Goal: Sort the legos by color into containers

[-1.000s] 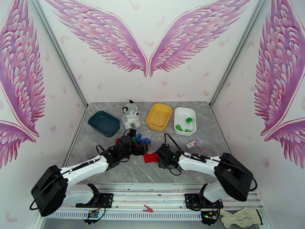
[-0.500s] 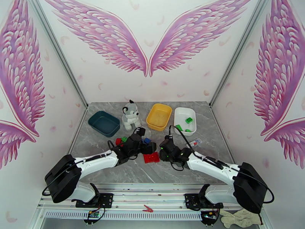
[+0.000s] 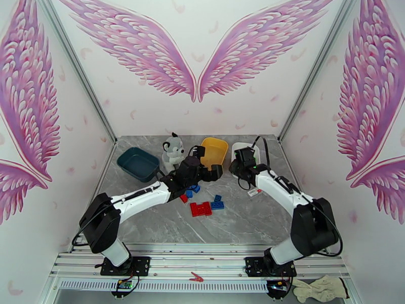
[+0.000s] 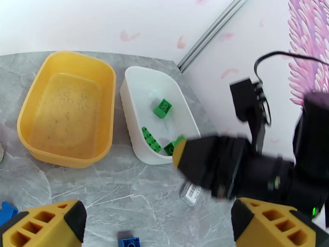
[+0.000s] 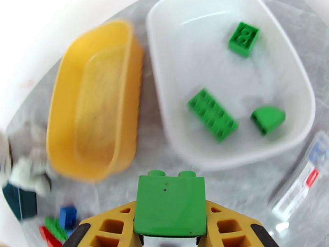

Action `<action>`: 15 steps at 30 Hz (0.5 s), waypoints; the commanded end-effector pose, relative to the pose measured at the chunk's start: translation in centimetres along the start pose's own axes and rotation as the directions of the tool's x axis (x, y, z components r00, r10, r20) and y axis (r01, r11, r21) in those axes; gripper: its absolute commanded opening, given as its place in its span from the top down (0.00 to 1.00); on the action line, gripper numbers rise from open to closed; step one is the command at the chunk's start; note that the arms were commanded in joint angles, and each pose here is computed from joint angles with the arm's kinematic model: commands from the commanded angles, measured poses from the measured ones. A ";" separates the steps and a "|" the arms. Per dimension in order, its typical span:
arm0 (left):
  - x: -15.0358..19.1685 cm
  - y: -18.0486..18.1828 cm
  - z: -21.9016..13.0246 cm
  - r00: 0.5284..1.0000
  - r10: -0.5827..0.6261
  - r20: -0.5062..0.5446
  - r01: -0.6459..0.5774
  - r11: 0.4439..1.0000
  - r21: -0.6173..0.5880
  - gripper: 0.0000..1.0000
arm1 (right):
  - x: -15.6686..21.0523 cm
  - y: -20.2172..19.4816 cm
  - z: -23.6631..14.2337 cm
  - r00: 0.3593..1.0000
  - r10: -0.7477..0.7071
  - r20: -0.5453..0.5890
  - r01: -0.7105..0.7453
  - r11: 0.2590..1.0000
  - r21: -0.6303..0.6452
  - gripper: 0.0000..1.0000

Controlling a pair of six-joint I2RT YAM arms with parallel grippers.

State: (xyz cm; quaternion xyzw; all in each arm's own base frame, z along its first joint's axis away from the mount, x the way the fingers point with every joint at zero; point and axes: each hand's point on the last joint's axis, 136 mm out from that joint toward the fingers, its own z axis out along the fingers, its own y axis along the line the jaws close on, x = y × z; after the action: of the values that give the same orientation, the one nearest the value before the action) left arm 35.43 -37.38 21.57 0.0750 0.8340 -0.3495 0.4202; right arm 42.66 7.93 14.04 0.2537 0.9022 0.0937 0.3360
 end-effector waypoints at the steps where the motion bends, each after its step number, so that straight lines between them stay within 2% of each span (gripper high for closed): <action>1: 1.5 1.0 -0.2 0.997 0.045 -0.063 -0.047 0.998 -0.037 0.01 | -2.0 -0.9 2.4 0.998 0.046 -0.034 -0.046 0.999 0.009 0.70; 5: 1.4 2.0 -2.0 0.996 0.058 -0.062 -0.063 0.996 -0.069 0.01 | -3.3 -1.9 3.8 0.998 0.025 -0.054 -0.023 0.999 0.048 0.56; 9: 1.0 3.3 -4.3 0.997 0.063 -0.041 -0.067 0.993 -0.102 0.01 | -4.1 -1.8 3.3 0.999 0.018 -0.034 -0.016 0.999 0.046 0.39; 11: 0.9 4.2 -5.6 0.997 0.071 -0.030 -0.075 0.989 -0.131 0.01 | -4.4 -1.4 2.7 1.000 0.024 -0.017 -0.023 0.999 0.024 0.36; 15: 0.4 6.6 -8.3 0.998 0.059 0.010 -0.056 0.981 -0.188 0.01 | -4.4 0.4 1.3 0.999 0.035 0.009 -0.034 0.997 -0.069 0.36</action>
State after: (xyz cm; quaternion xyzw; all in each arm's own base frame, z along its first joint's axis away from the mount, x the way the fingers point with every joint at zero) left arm 32.78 -30.00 20.96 0.0703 0.8551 -0.2847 0.4276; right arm 46.61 4.64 12.72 0.2711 0.9045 0.0908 0.3165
